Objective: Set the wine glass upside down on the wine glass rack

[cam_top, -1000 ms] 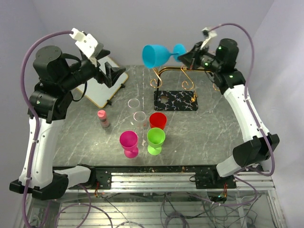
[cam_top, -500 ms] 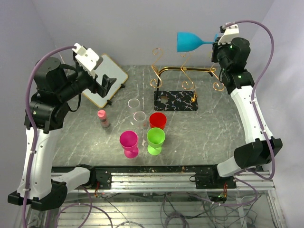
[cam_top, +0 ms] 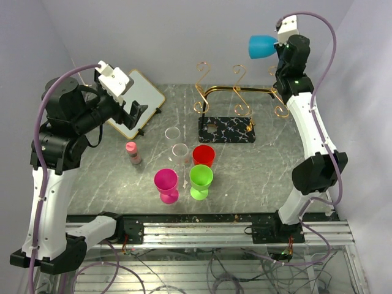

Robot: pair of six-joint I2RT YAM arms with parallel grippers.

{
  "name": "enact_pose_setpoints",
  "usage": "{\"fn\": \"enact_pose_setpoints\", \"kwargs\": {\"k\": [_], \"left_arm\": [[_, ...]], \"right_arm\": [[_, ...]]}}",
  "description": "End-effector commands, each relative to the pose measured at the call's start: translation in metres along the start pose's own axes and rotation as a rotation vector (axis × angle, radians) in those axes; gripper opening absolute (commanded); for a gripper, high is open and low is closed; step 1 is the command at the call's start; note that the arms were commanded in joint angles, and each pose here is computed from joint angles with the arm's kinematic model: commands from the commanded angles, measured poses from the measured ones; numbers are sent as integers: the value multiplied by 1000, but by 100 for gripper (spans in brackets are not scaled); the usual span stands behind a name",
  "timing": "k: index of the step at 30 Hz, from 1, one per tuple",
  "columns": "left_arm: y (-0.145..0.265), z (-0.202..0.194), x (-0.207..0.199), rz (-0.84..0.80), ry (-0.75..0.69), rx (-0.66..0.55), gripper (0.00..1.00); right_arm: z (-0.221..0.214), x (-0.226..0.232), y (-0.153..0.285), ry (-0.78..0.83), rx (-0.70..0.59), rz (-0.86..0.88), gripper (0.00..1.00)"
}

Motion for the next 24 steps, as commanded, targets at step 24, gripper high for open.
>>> {"fn": "enact_pose_setpoints", "kwargs": {"k": [24], "left_arm": [[1,5,-1,-27,-19,-12,97]], "right_arm": [[-15,54,-34,540,-85,123,0]]}}
Point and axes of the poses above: each gripper's point midway between its finger pads, its own y axis back along the fingers, its own x axis along the line the jaws close on, z = x × y, the point moved 5 cm from there along y, back along the fingers, and after that the axes turned 12 degrees about y, right-handed, at the moved point
